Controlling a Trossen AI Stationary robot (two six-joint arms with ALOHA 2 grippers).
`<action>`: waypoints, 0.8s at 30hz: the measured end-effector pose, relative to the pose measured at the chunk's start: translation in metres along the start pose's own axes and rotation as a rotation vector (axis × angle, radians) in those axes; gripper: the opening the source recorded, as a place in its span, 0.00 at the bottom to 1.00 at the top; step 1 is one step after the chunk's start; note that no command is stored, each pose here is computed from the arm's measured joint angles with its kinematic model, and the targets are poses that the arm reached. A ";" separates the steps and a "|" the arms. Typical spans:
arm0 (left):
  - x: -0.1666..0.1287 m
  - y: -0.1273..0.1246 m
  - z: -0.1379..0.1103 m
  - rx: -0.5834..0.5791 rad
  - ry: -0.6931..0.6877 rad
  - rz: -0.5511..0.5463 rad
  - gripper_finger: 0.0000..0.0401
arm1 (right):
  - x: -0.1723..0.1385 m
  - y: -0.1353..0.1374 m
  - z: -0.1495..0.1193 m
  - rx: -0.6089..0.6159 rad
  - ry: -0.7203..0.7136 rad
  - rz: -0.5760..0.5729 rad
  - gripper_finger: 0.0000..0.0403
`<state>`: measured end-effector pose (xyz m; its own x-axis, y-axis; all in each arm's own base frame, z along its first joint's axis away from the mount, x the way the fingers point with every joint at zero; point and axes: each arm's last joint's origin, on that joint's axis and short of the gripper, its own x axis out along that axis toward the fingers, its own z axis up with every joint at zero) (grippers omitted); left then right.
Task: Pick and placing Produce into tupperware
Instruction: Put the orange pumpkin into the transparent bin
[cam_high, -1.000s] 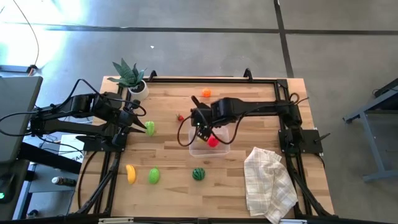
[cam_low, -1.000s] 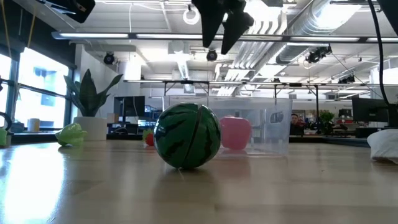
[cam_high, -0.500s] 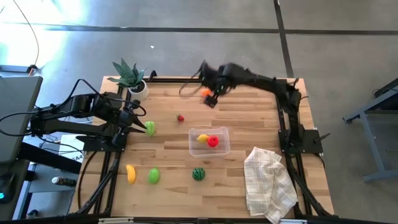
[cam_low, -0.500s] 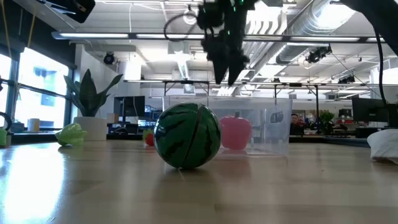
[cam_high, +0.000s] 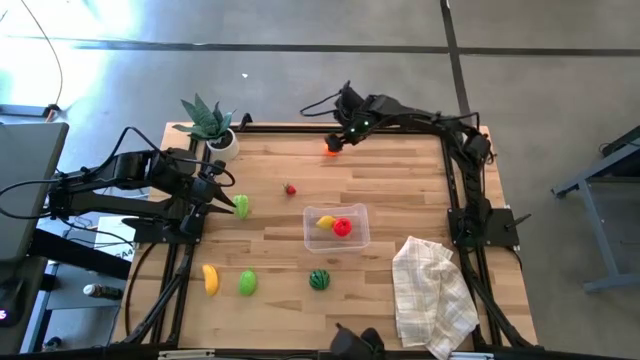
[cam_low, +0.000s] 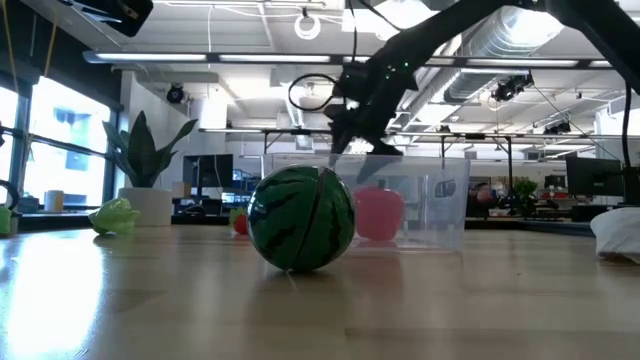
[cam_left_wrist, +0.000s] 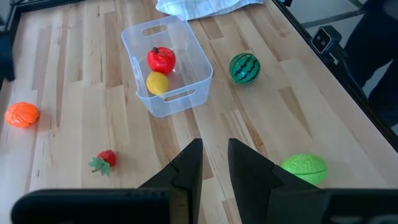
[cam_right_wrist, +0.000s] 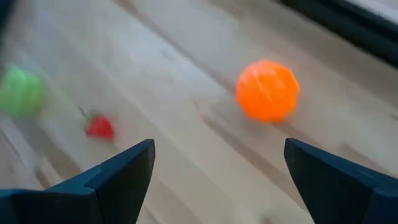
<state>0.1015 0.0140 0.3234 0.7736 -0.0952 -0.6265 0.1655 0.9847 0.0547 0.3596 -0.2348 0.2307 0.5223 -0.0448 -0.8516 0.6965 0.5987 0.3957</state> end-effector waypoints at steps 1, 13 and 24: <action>0.000 0.000 0.000 0.000 0.000 0.000 0.17 | 0.003 0.001 0.000 0.019 -0.026 0.007 0.86; 0.000 0.000 0.000 0.000 0.001 0.000 0.17 | 0.053 0.022 0.012 0.200 0.000 -0.057 0.86; 0.000 0.000 0.000 0.000 0.000 0.000 0.17 | 0.051 0.031 0.038 0.160 0.129 -0.281 0.86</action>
<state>0.1015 0.0140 0.3235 0.7737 -0.0950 -0.6264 0.1652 0.9847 0.0547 0.4268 -0.2489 0.2130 0.2397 -0.0821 -0.9674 0.8780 0.4437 0.1799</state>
